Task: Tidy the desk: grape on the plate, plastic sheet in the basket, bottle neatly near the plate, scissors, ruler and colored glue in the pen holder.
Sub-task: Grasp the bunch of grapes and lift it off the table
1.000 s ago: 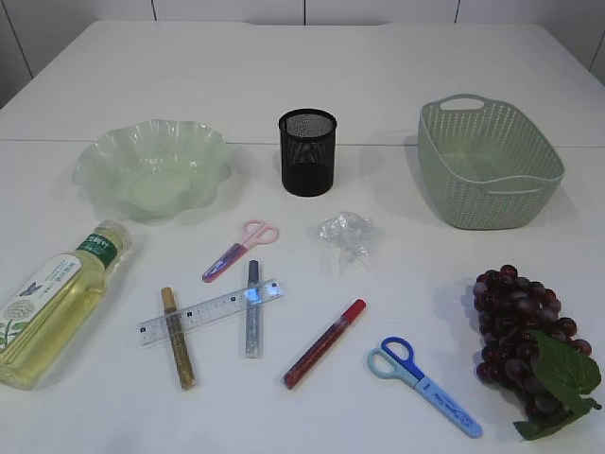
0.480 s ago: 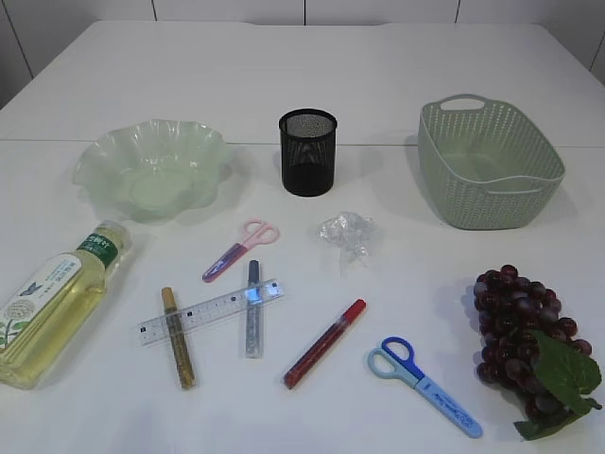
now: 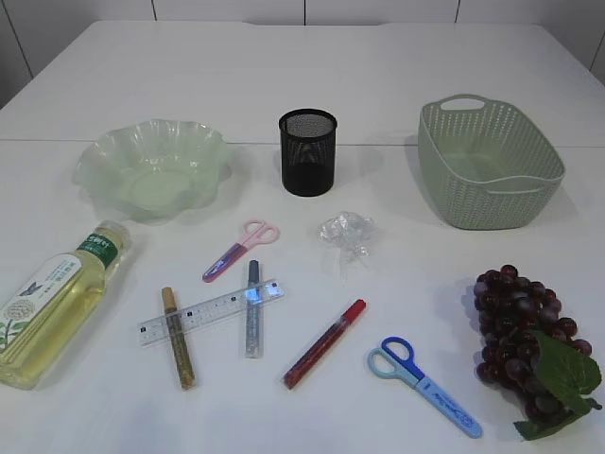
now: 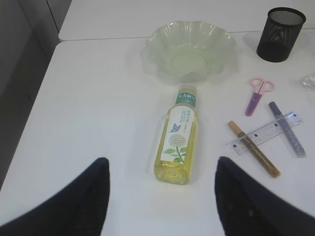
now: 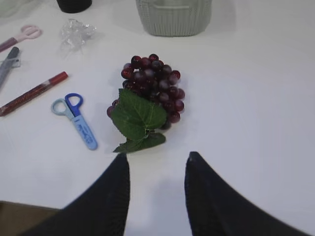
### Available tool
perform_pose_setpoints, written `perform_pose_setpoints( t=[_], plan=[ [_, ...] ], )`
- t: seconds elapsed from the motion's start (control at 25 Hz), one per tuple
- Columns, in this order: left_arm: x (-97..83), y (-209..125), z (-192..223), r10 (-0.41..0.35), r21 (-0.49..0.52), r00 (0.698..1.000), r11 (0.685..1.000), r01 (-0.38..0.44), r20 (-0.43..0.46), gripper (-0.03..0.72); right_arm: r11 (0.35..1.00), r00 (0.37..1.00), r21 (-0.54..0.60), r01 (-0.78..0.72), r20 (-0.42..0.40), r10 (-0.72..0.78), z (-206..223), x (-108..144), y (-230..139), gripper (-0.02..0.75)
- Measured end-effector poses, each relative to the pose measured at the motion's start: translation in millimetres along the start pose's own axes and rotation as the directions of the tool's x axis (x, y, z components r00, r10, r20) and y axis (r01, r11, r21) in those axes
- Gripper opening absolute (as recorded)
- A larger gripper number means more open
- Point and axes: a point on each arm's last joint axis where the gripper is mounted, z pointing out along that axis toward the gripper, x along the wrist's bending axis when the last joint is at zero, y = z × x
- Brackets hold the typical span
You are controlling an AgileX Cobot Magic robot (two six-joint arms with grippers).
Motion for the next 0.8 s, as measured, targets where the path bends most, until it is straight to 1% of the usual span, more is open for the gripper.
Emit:
perform_pose_setpoints(
  t=[0.08,0.24,0.32,0.44,0.72,0.8],
  plan=[
    [-1.2,3,1,-0.008,0.006,1.000,1.000,0.008,0.012,0.489,0.998,1.000,0.059,-0.027,-0.002,0.028,2,0,7,0.312],
    [-3.4,5,5,-0.023,0.029,0.999,0.999,0.022,0.033,0.489,0.986,0.998,0.156,-0.059,-0.006,0.061,7,0,33,0.312],
    [-3.5,5,6,-0.023,0.035,0.999,0.999,0.021,0.033,0.489,0.972,0.994,0.208,-0.105,-0.016,0.111,9,1,49,0.312],
    [-4.0,6,8,-0.026,0.043,0.999,0.999,0.024,0.037,0.489,0.933,0.979,0.306,-0.189,-0.012,0.202,19,3,74,0.312],
    [-4.1,7,11,-0.026,0.058,0.999,0.998,0.024,0.036,0.489,0.883,0.958,0.391,-0.260,-0.007,0.286,45,4,130,0.314],
    [-4.6,8,15,-0.028,0.076,0.999,0.997,0.025,0.039,0.489,0.864,0.955,0.427,-0.268,-0.001,0.297,57,4,140,0.333]
  ],
)
